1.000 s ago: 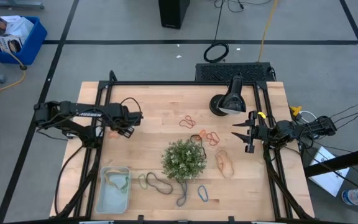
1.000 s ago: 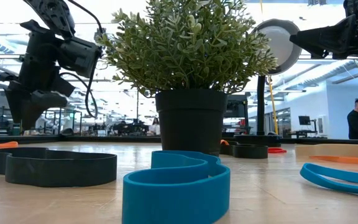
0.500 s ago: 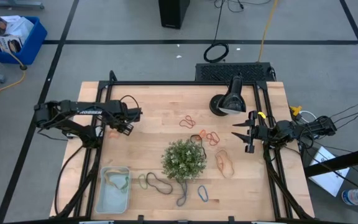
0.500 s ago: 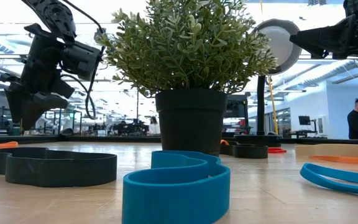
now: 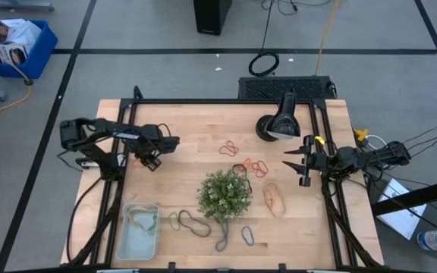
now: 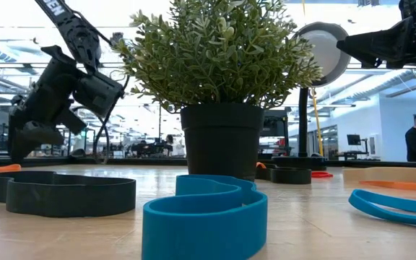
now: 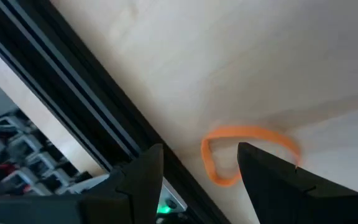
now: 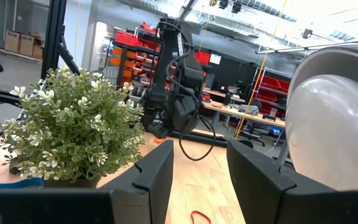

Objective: Pick and place rubber bands into bin
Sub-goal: Put the left orange rubber band into the blue bin

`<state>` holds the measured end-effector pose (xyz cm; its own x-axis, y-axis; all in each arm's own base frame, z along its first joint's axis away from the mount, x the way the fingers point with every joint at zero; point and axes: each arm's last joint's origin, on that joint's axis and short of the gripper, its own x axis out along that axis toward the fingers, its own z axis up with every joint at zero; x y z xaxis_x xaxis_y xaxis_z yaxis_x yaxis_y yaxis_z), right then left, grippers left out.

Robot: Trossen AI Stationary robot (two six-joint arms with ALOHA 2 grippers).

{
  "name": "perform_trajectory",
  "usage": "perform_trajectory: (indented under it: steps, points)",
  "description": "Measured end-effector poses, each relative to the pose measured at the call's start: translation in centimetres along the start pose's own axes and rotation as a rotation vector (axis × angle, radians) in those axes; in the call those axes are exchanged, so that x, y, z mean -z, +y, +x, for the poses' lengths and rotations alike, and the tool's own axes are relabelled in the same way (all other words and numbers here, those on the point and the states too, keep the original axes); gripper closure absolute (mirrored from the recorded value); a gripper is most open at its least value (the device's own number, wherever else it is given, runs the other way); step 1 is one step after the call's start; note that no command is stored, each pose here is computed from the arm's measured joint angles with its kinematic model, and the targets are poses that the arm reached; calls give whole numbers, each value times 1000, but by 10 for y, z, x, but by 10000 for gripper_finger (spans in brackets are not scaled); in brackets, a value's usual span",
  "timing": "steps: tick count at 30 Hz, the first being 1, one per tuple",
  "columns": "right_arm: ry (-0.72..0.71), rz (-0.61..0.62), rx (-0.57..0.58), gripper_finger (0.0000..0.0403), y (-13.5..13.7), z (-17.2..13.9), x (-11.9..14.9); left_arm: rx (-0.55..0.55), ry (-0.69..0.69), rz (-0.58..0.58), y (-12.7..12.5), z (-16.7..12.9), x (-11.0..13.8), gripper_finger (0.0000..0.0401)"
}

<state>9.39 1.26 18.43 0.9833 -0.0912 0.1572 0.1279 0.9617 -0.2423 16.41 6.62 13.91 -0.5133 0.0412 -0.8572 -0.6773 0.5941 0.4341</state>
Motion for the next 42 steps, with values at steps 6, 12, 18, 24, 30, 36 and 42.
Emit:
perform_trajectory:
  steps: [6, 12, 18, 24, 30, 36, 42]
  points:
    - [0, 0, 0, 257, 0, 0, 0, -4, 11, 118, -9, 8, -9, 187]
    - [0, 0, 0, 257, 0, 0, 0, -2, -3, 255, -15, 13, -16, 188]
    - [0, 0, 0, 257, 0, 0, 0, -1, -2, 262, -16, 14, -17, 188]
    - [0, 0, 0, 257, 0, 0, 0, 28, 4, 277, -17, 14, -17, 223]
    - [0, 0, -1, 257, 0, 0, 0, 65, 6, 290, -19, 15, -17, 307]
    - [0, 0, -1, 257, 0, 0, 0, 83, 5, 288, -20, 15, -18, 376]
    - [0, 0, 0, 257, 0, 0, 0, 61, -5, 267, -19, 14, -19, 395]
